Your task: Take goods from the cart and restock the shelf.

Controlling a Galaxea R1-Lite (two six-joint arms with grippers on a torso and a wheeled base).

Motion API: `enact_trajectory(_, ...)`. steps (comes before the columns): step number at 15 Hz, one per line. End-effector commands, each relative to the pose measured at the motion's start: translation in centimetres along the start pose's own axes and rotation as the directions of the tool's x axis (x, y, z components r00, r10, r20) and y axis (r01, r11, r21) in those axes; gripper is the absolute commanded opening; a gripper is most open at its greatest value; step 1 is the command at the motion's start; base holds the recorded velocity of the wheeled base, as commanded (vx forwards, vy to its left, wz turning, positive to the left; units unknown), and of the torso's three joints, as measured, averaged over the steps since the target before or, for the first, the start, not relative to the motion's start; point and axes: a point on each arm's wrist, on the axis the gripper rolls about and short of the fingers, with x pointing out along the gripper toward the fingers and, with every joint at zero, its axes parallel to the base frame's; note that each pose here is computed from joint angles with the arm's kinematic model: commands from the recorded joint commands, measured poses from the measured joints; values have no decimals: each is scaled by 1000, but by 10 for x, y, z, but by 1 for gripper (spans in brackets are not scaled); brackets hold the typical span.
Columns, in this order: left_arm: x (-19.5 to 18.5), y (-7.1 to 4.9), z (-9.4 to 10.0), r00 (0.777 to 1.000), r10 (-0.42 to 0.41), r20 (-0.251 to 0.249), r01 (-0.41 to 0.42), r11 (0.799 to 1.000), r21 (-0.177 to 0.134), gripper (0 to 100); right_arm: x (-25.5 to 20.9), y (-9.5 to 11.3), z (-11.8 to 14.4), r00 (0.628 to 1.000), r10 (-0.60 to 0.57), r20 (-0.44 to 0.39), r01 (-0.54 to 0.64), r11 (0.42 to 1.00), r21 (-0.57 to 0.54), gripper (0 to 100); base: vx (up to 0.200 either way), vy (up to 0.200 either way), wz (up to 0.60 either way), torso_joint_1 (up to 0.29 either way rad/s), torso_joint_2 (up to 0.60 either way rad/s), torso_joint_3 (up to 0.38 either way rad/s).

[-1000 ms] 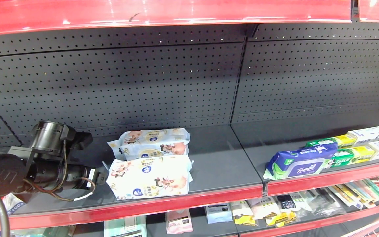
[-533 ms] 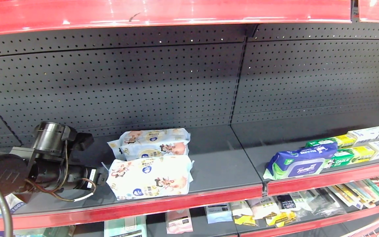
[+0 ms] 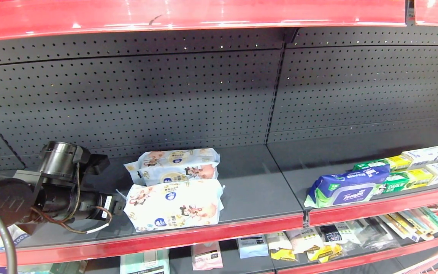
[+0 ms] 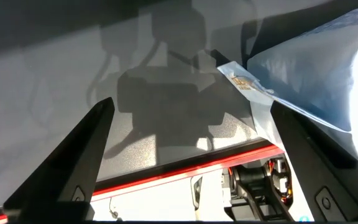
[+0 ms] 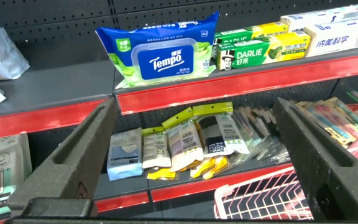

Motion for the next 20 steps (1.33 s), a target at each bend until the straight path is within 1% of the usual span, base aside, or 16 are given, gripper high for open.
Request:
enact_trajectory(1,0,0,0,1000,0,1,0,1000,0,100,0,0,0,1000,0,-1,0,1000,0,100,0,0,0,0,0,0)
enact_trajectory(12,1,-1,0,1000,-14,-2,14,1000,1,100,0,0,0,1000,0,-1,0,1000,0,100,0,0,0,0,0,0)
enact_trajectory(13,2,-2,0,1000,-20,-4,20,1000,6,100,0,0,0,1000,-1,-1,1,1000,0,100,0,0,0,0,0,0)
enact_trajectory(17,2,-3,0,1000,-22,-7,23,1000,10,100,0,0,0,1000,0,-1,0,1000,0,100,0,0,0,0,0,0)
enact_trajectory(20,2,-3,-1,1000,-19,1,19,1000,10,100,0,0,0,1000,-1,-1,1,1000,0,100,0,0,0,0,0,0)
